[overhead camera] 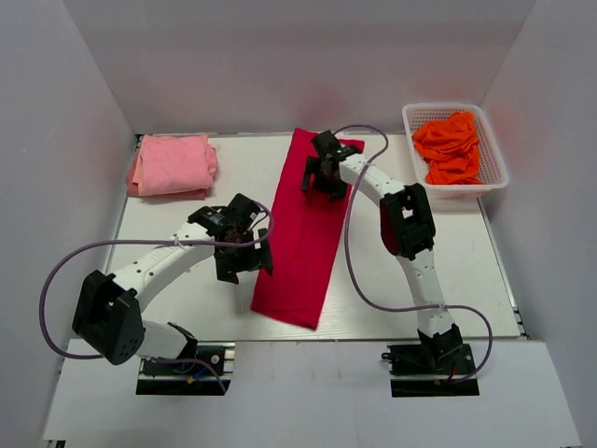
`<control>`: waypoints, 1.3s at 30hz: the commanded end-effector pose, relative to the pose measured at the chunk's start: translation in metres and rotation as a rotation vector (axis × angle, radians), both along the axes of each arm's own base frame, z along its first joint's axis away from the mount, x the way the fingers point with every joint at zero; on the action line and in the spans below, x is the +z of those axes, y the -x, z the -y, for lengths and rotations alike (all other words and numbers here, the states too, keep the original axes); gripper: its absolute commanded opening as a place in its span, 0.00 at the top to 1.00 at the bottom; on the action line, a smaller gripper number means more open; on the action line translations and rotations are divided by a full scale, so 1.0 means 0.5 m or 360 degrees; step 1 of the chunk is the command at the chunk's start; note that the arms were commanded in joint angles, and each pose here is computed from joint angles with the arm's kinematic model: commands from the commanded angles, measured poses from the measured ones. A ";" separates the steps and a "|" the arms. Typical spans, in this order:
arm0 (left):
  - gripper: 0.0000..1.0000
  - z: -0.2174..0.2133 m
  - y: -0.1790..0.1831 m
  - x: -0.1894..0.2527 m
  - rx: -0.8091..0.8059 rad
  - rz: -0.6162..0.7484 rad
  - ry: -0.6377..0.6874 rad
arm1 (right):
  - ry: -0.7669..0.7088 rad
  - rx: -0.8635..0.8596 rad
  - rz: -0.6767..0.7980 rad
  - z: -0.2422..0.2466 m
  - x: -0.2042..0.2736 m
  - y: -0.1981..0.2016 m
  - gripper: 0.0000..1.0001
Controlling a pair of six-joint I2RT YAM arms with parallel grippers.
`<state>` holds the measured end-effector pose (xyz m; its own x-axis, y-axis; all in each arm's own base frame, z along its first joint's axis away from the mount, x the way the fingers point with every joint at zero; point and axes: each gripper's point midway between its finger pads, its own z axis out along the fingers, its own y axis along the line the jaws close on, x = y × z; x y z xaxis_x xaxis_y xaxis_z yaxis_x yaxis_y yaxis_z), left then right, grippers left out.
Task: Fold and stack the t-shirts
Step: Rotate the tshirt 90 degrees
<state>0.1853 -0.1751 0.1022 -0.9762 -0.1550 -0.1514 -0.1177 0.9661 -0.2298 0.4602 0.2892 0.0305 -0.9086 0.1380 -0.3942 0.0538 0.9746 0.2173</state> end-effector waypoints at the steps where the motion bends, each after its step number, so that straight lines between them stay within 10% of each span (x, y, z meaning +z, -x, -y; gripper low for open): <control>1: 0.00 0.006 -0.015 0.005 -0.0044 0.0029 -0.0006 | 0.0215 -0.0012 -0.0055 0.134 -0.087 -0.071 0.10; 8: 0.00 0.029 -0.011 -0.045 -0.0071 -0.0062 0.0052 | -0.0108 0.0595 0.0504 0.044 0.119 -0.183 0.10; 17: 0.03 0.113 -0.070 -0.068 -0.0156 0.0063 0.0190 | -0.0209 0.0725 0.0938 0.037 0.437 -0.048 0.10; 24: 0.08 0.184 -0.061 -0.072 -0.0270 0.0124 0.0290 | -0.0229 0.0206 0.0664 0.186 0.367 0.173 0.10; 39: 0.23 0.208 0.029 -0.162 -0.0310 0.0037 0.0377 | -0.0921 0.0161 -0.0278 0.190 0.050 0.647 0.10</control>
<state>0.1744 -0.2734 0.0274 -0.9909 0.0004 -0.1349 0.0594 0.8992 -0.4335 0.1452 0.1769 0.0477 -0.9664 0.1770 -0.1865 0.0260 0.7889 0.6140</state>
